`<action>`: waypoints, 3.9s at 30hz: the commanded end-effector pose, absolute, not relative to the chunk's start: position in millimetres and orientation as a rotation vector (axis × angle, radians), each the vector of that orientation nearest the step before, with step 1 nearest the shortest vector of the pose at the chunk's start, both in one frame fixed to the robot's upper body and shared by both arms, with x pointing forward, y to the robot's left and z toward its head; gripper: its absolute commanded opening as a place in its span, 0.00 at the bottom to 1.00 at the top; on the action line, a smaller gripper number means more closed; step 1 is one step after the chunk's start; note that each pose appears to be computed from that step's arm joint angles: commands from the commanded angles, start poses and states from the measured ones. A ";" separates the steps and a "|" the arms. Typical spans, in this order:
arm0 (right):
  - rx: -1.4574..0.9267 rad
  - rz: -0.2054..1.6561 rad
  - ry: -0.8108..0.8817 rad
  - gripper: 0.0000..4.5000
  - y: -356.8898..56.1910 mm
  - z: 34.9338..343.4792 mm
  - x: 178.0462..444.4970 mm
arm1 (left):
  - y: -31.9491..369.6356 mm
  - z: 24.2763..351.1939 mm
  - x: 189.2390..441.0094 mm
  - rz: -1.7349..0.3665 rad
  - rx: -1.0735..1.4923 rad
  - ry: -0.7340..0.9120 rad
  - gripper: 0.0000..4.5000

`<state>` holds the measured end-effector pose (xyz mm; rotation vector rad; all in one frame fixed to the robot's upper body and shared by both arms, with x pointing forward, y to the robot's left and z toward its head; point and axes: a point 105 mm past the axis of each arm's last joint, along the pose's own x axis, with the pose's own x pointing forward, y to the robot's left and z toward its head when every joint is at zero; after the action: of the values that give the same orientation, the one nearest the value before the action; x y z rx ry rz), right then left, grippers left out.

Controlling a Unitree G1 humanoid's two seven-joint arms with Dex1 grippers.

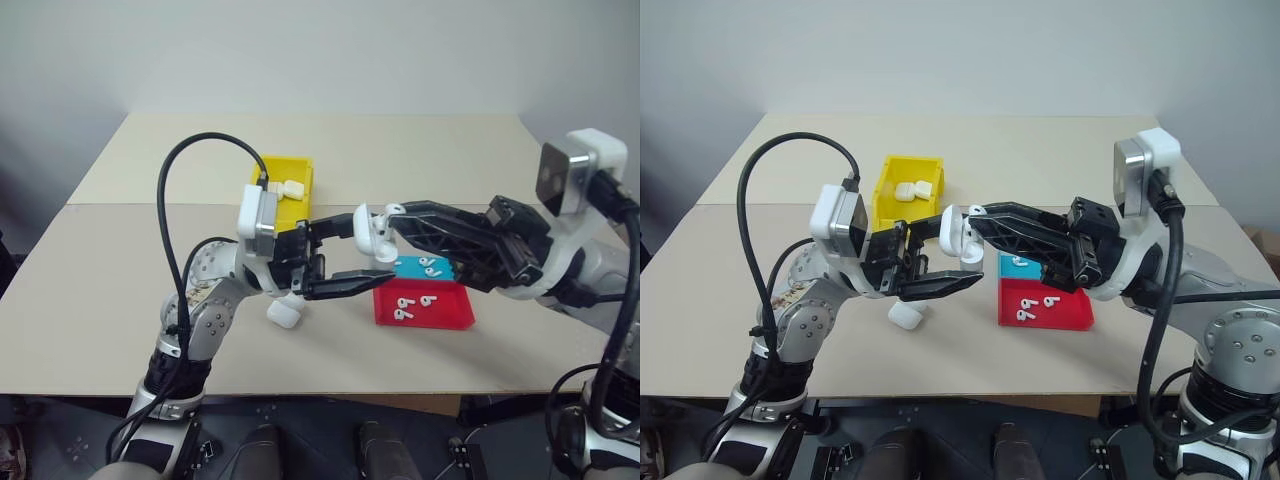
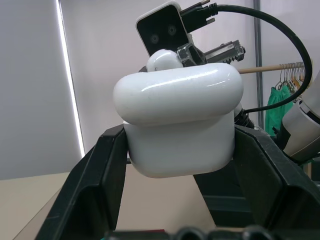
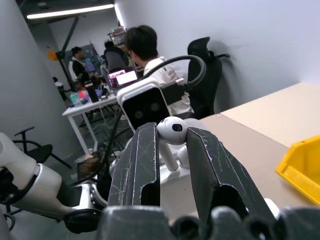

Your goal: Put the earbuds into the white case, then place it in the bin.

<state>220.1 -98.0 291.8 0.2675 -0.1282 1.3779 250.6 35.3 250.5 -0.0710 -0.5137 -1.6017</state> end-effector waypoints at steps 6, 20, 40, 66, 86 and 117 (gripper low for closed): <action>0.242 1.441 -0.159 0.14 -93.8 296.4 205.8 | 34.8 256.8 247.2 -1.608 -0.045 -0.543 0.69; 0.133 1.390 -0.087 0.58 -93.4 279.7 213.7 | 35.8 256.1 246.1 -1.606 -0.040 -0.552 0.69; -0.138 1.269 -0.219 0.31 -124.5 321.4 234.9 | 29.7 248.1 251.5 -1.599 -0.031 -0.525 0.69; -1.011 1.628 -0.220 0.01 -71.5 304.8 251.9 | 19.7 241.4 259.5 -1.588 0.004 -0.495 0.69; -0.502 1.204 -0.354 0.01 -116.7 336.1 265.1 | 25.8 250.5 272.1 -1.416 -0.027 -0.538 0.69; -0.248 0.901 -0.117 0.00 -125.6 274.8 254.8 | 96.2 215.9 471.5 -0.216 0.217 -0.148 1.00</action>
<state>262.2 -127.2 263.0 -0.2264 -0.0492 0.8960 470.9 99.2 194.7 0.2154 -0.0749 -0.2064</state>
